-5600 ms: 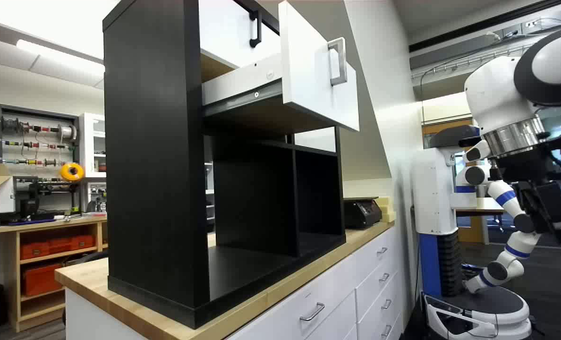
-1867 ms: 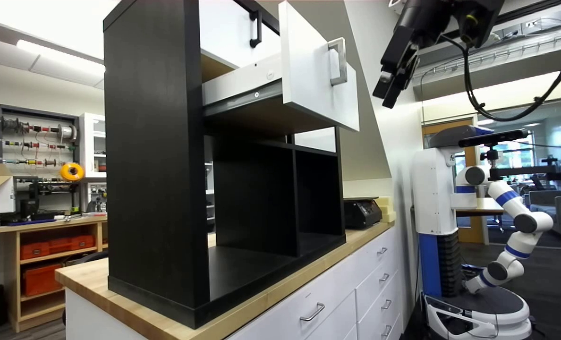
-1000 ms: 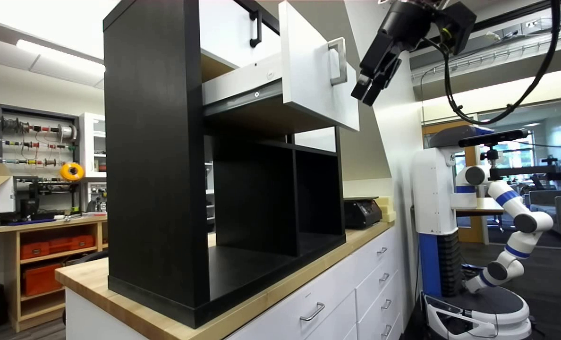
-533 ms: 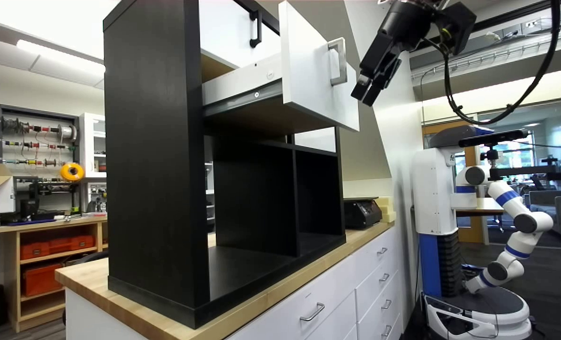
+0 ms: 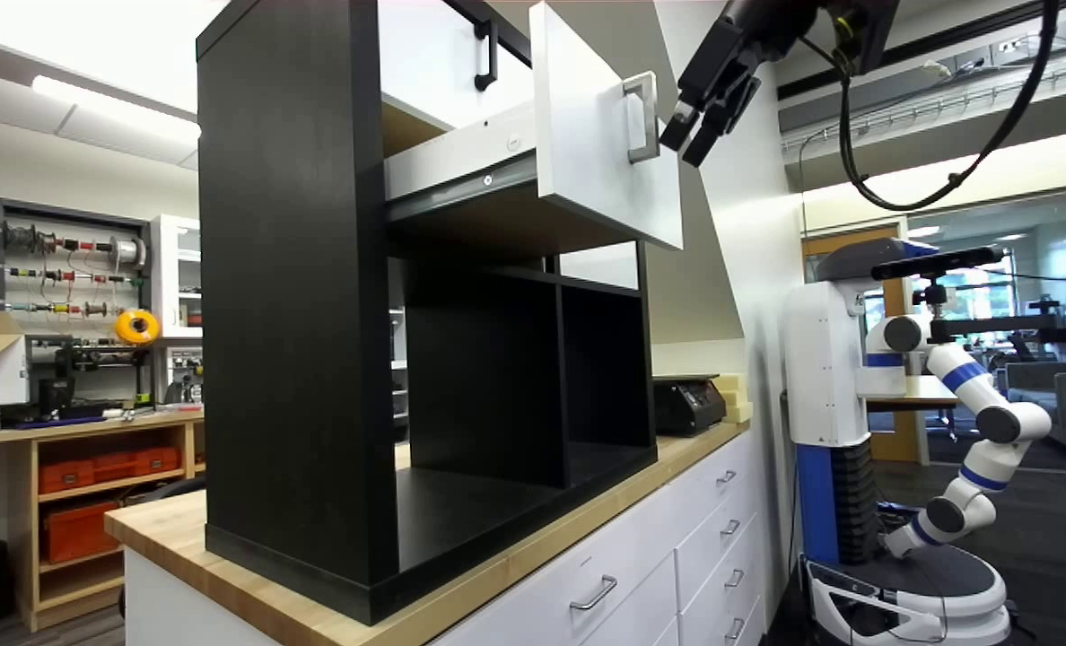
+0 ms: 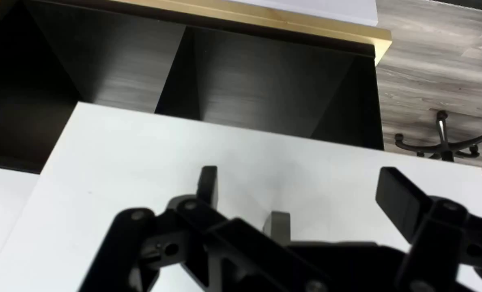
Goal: Close the drawer
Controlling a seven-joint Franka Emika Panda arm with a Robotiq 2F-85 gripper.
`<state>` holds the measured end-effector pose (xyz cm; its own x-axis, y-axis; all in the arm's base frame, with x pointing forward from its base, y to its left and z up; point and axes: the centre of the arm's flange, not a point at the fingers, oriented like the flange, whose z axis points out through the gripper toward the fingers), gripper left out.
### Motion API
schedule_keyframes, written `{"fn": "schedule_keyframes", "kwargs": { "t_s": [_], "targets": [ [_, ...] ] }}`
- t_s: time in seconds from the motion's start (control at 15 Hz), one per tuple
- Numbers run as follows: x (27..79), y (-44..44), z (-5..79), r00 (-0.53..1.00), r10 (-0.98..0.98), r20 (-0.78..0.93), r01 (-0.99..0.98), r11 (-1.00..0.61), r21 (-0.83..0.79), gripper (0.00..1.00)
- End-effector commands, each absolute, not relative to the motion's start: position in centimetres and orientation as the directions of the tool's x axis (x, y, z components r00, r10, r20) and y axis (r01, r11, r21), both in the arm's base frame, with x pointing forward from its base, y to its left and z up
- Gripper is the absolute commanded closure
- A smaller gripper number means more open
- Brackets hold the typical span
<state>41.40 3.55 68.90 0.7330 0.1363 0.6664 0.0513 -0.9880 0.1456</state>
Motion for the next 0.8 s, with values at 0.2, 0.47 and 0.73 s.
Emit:
{"fn": "schedule_keyframes", "kwargs": {
  "t_s": [0.2,0.47,0.73],
  "targets": [
    [42.7,2.5,72.0,0.639,0.117,0.760,0.000,-0.988,0.152,0.00],
    [45.1,1.1,71.1,0.591,0.092,0.801,-0.021,-0.991,0.129,0.00],
    [46.4,0.5,70.6,0.557,0.088,0.826,-0.022,-0.992,0.121,0.26]
  ]
}}
